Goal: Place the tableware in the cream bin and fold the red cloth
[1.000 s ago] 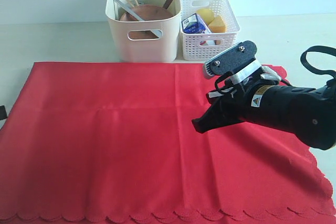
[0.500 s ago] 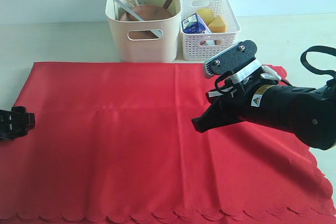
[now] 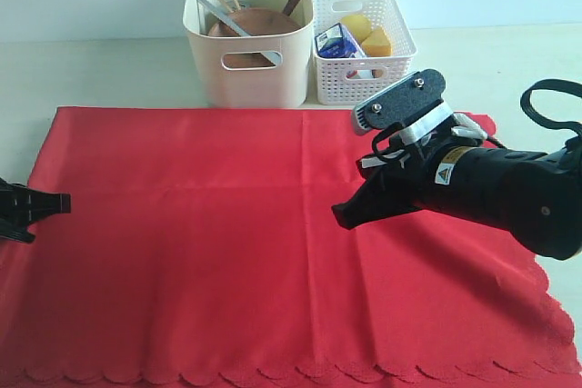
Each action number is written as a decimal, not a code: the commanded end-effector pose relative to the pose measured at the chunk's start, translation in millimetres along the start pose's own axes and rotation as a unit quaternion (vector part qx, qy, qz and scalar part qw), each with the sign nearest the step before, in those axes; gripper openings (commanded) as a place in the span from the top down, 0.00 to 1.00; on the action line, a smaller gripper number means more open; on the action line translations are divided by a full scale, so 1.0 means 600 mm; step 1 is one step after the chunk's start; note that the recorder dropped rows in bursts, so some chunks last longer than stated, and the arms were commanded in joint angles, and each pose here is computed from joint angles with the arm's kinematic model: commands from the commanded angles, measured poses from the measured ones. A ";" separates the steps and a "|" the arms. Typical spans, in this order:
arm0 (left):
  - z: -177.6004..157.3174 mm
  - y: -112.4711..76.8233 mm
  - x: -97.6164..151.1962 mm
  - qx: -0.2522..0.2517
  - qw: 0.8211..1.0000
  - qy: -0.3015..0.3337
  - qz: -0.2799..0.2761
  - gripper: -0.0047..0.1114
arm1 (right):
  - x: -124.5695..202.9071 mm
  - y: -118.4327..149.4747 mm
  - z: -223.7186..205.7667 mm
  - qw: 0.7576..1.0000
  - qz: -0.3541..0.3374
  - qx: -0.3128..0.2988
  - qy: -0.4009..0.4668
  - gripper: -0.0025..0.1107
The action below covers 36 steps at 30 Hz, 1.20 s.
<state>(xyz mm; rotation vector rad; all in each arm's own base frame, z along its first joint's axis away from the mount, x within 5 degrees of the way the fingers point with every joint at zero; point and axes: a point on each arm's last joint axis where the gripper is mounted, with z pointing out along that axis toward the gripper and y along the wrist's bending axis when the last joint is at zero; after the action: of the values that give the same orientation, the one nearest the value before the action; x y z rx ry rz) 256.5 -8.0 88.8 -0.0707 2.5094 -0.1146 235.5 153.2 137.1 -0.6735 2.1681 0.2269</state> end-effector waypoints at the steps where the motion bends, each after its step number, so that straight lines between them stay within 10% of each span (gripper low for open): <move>1: 0.000 0.008 0.017 -0.013 0.999 0.048 0.008 0.96 | 0.001 -0.003 0.000 1.000 0.001 0.003 -0.002 0.98; 9: -0.048 0.060 -0.007 -0.060 0.998 0.028 -0.021 0.96 | 0.005 -0.002 0.000 1.000 -0.015 0.001 0.011 0.98; 16: -0.105 0.016 -0.033 -0.041 0.999 -0.013 0.023 0.96 | 0.015 -0.010 0.007 0.999 0.002 0.029 0.028 0.98; 36: -0.240 -0.325 -0.067 0.160 0.944 -0.014 0.289 0.96 | -0.053 -0.031 -0.117 0.988 0.024 0.069 -0.134 0.98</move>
<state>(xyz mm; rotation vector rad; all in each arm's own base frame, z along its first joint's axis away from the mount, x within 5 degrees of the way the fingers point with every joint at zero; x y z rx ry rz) 214.0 -164.8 247.3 0.7091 2.3452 -0.2308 224.4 136.4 188.4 -0.5447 2.0136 0.1993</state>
